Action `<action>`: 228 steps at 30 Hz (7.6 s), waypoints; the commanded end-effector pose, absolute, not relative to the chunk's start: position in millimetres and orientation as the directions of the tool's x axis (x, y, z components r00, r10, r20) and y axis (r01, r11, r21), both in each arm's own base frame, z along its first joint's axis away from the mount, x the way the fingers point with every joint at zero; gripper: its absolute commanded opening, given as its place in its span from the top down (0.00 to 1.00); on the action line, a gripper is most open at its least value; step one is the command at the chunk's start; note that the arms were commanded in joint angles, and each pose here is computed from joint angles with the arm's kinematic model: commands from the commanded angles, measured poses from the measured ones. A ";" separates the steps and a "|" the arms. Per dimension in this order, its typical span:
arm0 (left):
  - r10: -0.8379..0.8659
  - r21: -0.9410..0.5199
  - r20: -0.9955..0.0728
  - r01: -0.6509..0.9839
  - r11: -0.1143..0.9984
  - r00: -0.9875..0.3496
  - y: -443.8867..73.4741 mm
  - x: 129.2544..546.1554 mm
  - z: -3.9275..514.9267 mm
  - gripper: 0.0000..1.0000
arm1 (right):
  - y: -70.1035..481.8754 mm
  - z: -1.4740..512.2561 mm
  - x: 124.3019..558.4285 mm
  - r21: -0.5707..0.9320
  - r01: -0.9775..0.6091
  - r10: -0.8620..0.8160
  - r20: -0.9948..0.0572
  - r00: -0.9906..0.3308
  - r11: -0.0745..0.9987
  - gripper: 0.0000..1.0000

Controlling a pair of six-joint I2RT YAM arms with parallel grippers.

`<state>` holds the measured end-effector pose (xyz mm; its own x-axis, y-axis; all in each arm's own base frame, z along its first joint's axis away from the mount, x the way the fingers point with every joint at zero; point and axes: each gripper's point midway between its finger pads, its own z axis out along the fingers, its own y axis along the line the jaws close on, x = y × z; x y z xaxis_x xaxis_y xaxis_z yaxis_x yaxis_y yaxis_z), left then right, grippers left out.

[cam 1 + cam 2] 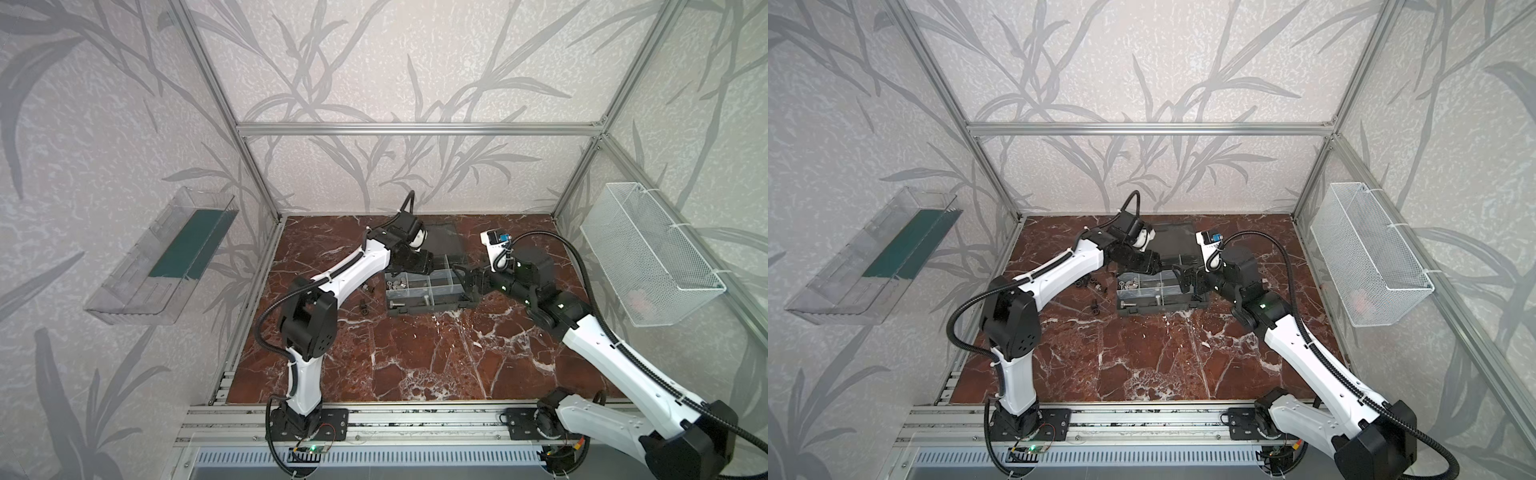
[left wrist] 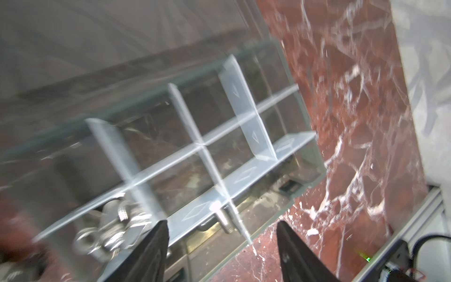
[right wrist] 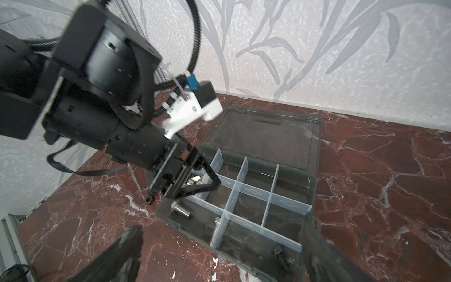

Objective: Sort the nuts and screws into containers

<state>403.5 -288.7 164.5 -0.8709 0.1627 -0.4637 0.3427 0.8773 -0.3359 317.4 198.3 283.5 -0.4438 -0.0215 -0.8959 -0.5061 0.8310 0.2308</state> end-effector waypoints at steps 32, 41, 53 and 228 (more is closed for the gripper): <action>-0.393 -0.111 -0.503 -0.394 0.912 -0.769 -57.6 451.3 110.6 0.01 | 337.2 209.5 271.8 0.156 -0.697 -0.331 -0.793 -0.510 0.699 0.01; -0.451 -0.220 -0.408 -0.393 0.893 -0.794 -73.3 480.5 77.6 0.07 | 335.2 202.3 265.8 0.152 -0.712 -0.353 -0.786 -0.508 0.686 0.01; -0.464 -0.264 -0.366 -0.388 0.883 -0.807 -78.1 485.8 52.1 0.26 | 326.5 199.6 256.5 0.181 -0.703 -0.330 -0.785 -0.524 0.688 0.01; 0.164 -0.372 -0.443 0.347 0.861 -0.882 -382.4 356.4 99.5 0.95 | 181.5 211.9 291.8 0.322 -0.399 -0.009 -0.769 -0.640 0.858 0.01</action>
